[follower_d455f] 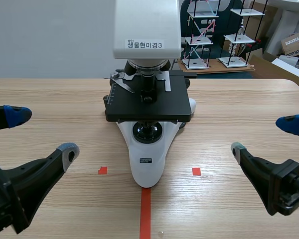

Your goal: Point at the fine focus knob

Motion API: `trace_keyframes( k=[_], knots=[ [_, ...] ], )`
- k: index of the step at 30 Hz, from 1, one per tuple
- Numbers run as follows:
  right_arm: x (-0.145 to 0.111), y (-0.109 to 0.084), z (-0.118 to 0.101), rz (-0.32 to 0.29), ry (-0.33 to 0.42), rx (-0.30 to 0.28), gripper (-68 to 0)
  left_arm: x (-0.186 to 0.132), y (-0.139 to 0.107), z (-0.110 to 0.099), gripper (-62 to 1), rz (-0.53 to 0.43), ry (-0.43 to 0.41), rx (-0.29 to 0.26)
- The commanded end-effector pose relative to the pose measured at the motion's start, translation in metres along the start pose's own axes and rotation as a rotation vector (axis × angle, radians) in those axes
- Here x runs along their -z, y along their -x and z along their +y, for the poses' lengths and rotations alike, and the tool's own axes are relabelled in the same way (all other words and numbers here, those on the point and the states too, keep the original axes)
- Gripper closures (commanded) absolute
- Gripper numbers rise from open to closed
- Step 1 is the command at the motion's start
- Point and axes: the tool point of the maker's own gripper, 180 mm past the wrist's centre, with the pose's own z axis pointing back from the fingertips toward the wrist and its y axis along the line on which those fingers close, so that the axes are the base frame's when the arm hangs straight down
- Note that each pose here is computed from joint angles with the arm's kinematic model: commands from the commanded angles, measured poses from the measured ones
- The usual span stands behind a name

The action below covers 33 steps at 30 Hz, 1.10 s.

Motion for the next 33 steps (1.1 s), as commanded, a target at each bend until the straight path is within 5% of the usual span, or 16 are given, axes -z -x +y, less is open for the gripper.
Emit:
trace_keyframes(
  k=[1,17,26,31,33],
  knots=[
    [0.001,-0.007,0.001,-0.026,-0.007,-0.006,-58.2,0.0,-0.006,0.001,-62.3,-0.027,-0.004,-0.007],
    [0.001,-0.008,0.001,-0.028,-0.007,-0.002,-55.9,0.0,-0.007,0.001,-62.3,-0.029,-0.004,-0.007],
    [0.002,-0.007,-0.002,-0.03,-0.003,-0.004,-26.4,0.0,-0.007,0.001,-62.3,-0.029,-0.005,-0.007],
    [0.008,0.0,-0.021,-0.06,0.03,0.003,-6.0,0.0,-0.007,0.001,-62.3,-0.033,-0.006,-0.008],
    [0.011,0.002,-0.03,-0.086,0.029,0.011,-3.5,0.0,-0.007,0.001,-62.3,-0.033,-0.006,-0.008]
  ],
)
